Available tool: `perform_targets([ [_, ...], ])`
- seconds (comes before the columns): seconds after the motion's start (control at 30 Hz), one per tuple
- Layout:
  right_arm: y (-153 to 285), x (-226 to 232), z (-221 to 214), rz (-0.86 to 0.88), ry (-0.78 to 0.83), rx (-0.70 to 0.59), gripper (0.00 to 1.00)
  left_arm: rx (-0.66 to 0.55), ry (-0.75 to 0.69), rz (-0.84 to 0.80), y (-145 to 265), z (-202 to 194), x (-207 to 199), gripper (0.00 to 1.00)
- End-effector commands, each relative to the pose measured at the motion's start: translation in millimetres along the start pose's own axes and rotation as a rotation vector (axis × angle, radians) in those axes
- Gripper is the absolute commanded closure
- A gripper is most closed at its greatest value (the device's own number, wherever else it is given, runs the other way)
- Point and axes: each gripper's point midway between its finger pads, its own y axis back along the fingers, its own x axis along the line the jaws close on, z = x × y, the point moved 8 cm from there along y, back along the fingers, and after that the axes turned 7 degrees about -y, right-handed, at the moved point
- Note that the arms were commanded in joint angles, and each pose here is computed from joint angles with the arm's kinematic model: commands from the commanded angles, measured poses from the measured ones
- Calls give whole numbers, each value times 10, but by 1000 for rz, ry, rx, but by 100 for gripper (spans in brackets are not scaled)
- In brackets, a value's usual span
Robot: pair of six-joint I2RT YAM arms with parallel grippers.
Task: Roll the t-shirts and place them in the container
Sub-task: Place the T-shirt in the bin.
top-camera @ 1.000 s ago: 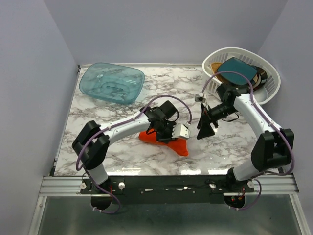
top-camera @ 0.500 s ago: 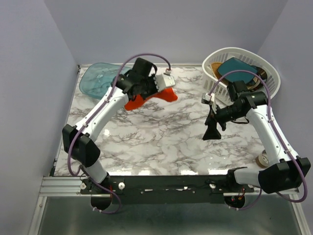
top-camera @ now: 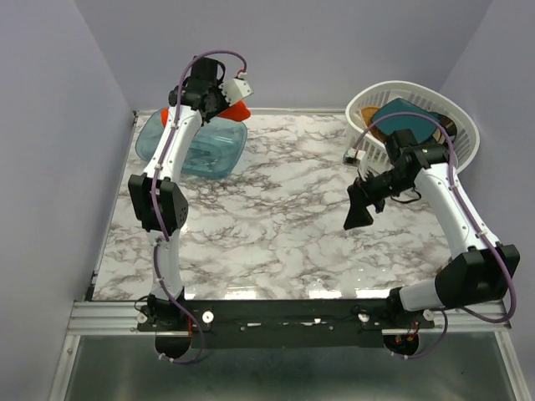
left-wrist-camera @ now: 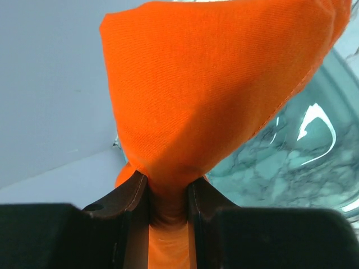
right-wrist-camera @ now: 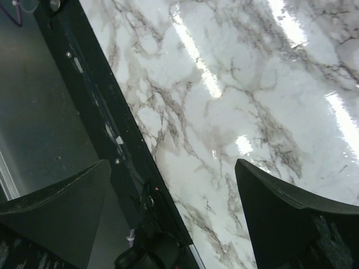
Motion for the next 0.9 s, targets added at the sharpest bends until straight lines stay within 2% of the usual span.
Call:
perform_targets([
  [0.0, 70, -215, 217, -38, -47, -4, 0, -12, -182, 64, -33, -203, 273, 100],
  [0.07, 84, -258, 255, -34, -50, -19, 0, -73, -200, 22, -109, -342, 299, 100],
  [0.1, 79, -276, 265, -27, -53, -20, 0, -96, -229, 73, -117, -350, 387, 100],
  [0.2, 72, -353, 315, -12, -82, -10, 0, -144, -290, 88, -248, -493, 406, 100],
  [0.33, 55, -399, 317, -9, -95, 8, 0, -166, -426, 60, -467, -620, 368, 100],
  [0.63, -54, -524, 100, -23, -160, 141, 0, -272, -562, 112, -957, -791, 223, 100],
  [0.87, -145, -625, -4, -24, -195, 196, 0, -299, -650, 117, -1263, -880, 50, 100],
])
